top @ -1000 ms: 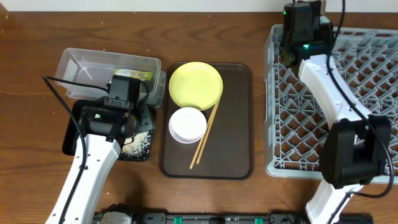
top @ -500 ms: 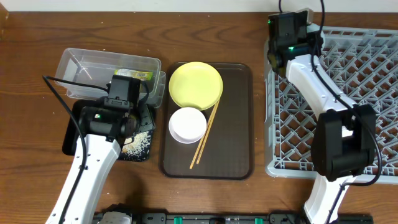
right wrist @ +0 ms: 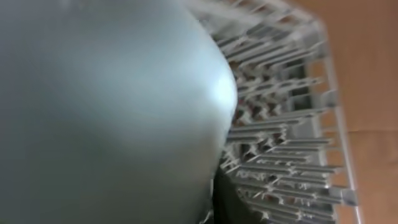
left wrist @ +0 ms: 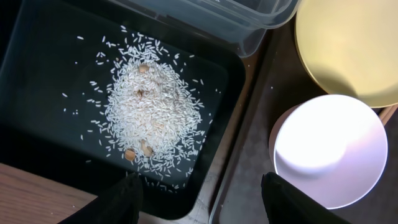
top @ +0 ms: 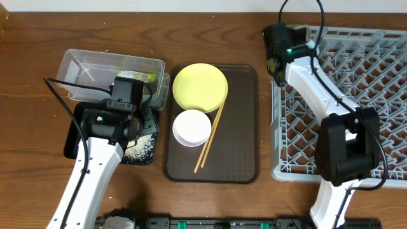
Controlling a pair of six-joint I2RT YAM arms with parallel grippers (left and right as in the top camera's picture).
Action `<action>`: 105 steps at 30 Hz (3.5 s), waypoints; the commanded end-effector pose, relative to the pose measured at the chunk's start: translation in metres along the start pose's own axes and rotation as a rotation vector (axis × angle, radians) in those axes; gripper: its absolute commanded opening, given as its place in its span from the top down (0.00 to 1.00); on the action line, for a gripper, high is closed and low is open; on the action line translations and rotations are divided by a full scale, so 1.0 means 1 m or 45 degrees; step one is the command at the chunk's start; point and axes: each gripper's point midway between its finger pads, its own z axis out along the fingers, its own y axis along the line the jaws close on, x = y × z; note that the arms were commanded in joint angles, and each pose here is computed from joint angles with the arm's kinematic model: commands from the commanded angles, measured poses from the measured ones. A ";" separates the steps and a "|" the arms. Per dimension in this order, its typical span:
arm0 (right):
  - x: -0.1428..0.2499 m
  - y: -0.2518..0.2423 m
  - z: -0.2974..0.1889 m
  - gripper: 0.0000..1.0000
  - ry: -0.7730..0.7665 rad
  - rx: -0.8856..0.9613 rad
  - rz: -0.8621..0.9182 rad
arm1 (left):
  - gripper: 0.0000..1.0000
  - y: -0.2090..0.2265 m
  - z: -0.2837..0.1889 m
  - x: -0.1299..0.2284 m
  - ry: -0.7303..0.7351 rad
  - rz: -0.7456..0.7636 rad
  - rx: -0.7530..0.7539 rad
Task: Sort waste into correct bins and load items into the dishwasher rack
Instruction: 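Carry the light-blue bowl into the back of the dish rack, then release the bowl in the rack and reach the right gripper toward the white bowl, then grasp the white bowl rim and lift it toward the rack, then lower the white bowl into the back of the rack and release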
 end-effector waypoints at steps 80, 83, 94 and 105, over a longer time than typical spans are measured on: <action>-0.046 -0.049 -0.156 0.99 -0.420 -0.619 0.100 | 0.35 0.086 0.001 0.007 0.126 -0.435 -0.122; -0.056 -0.094 -0.126 0.99 -0.433 -0.397 0.131 | 0.35 0.086 0.001 0.007 0.125 -0.435 -0.122; -0.055 -0.200 -0.043 0.99 -0.264 0.456 0.269 | 0.35 0.086 0.001 0.007 0.125 -0.435 -0.122; -0.046 -0.166 0.030 0.99 -0.125 0.590 0.153 | 0.35 0.086 0.001 0.007 0.126 -0.435 -0.121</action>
